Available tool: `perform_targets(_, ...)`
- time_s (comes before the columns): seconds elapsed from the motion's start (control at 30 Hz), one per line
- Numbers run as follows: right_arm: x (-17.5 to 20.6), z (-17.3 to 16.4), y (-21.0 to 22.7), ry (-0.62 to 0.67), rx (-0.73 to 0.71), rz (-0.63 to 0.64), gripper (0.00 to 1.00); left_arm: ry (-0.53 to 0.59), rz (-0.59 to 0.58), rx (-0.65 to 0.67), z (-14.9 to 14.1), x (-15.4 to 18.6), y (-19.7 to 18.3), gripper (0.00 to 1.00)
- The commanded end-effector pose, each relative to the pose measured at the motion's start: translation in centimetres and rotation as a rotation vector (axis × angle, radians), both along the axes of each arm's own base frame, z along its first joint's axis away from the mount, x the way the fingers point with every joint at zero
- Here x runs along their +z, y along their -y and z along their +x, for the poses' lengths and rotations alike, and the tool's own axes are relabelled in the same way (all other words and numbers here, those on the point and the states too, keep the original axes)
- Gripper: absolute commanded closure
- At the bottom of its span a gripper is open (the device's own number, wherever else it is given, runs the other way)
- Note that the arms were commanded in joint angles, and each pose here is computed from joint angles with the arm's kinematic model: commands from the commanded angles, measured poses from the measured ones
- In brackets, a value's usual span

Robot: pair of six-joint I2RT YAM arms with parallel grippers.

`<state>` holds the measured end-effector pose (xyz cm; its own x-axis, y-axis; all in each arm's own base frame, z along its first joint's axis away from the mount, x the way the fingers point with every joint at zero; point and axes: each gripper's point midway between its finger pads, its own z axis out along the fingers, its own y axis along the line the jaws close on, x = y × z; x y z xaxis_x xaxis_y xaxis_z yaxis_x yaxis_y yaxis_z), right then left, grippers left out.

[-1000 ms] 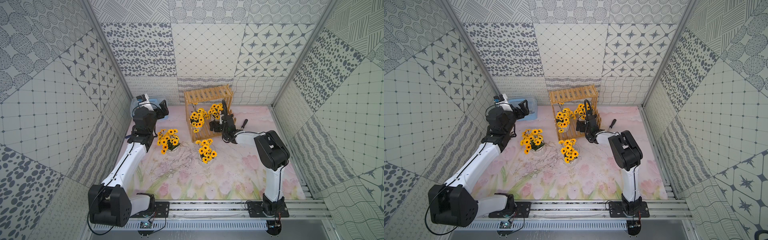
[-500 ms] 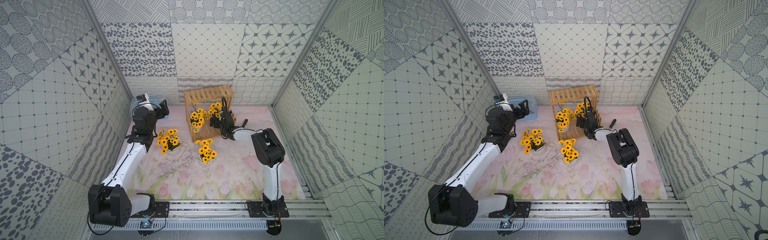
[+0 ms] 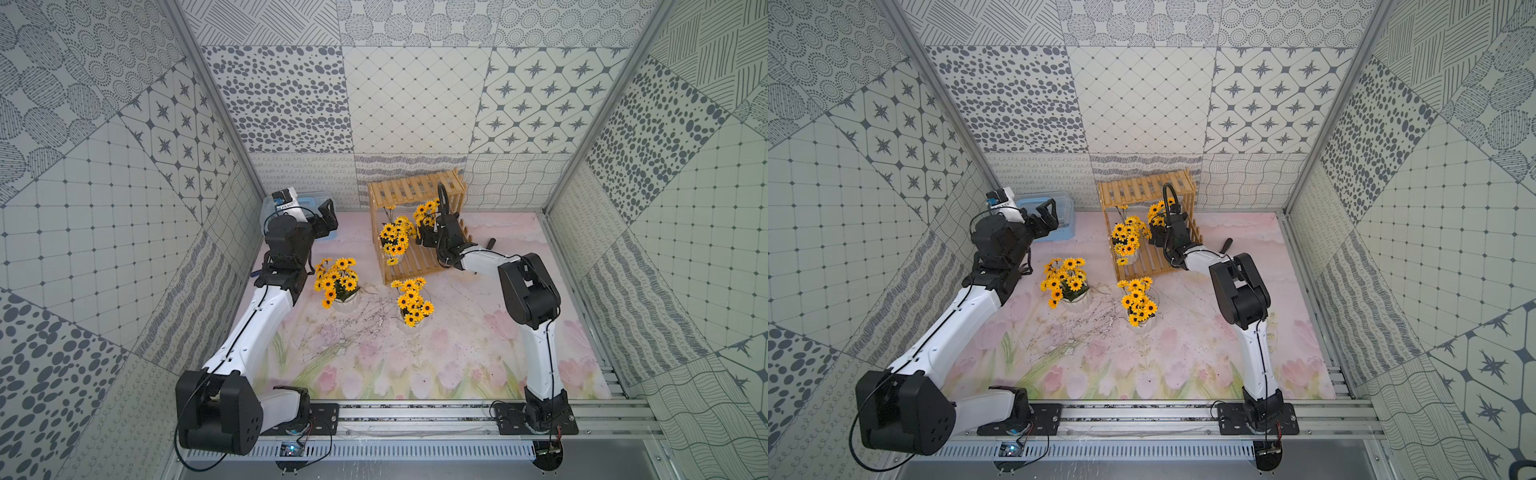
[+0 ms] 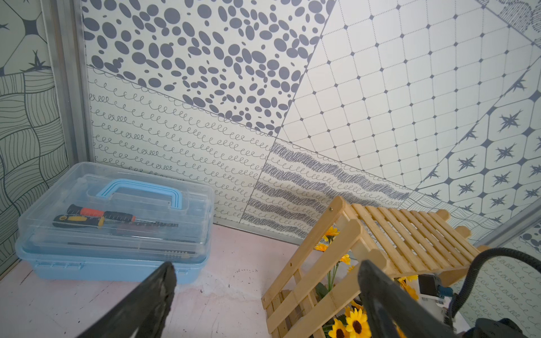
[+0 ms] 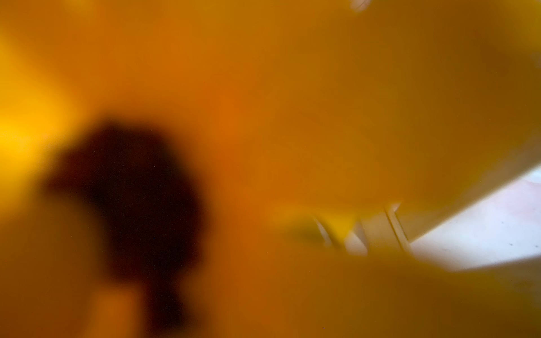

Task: Take the sunflower pots off the shelves
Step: Pick up the sunflower pot from the shelf.

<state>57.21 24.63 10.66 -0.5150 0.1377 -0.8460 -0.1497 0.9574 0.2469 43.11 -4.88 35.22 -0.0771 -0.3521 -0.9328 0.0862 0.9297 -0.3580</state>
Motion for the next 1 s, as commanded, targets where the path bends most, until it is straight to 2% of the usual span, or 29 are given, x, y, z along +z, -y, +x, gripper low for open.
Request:
perform_targets(0.0, -0.8, 0.3, -0.2, -0.031, -0.006, -0.015, 0.02, 0.066, -0.021, -0.004, -0.2, 1.8, -0.3, 0.03)
perform_targets(0.13, -0.9, 0.3, -0.1, -0.035, -0.018, -0.02, 0.07, 0.065, -0.024, -0.006, -0.2, 1.7, -0.3, 0.03)
perform_targets(0.3, -0.9, 0.1, -0.1, -0.035, -0.017, -0.018, 0.26, 0.063, -0.022, -0.005, -0.2, 1.7, -0.3, 0.03)
perform_targets(0.4, -0.8, 0.0, 0.0, -0.029, -0.021, -0.018, 0.34, 0.065, -0.021, -0.005, -0.2, 1.8, -0.3, 0.03)
perform_targets(0.73, -0.5, -1.2, -0.6, -0.02, 0.021, -0.07, 0.41, 0.063, -0.018, -0.005, -0.1, 1.7, -0.3, 0.03)
perform_targets(0.97, 2.3, -2.8, -1.0, 0.06, 0.035, -0.175, 0.48, 0.062, -0.021, -0.004, 0.0, 1.6, -0.3, 0.03)
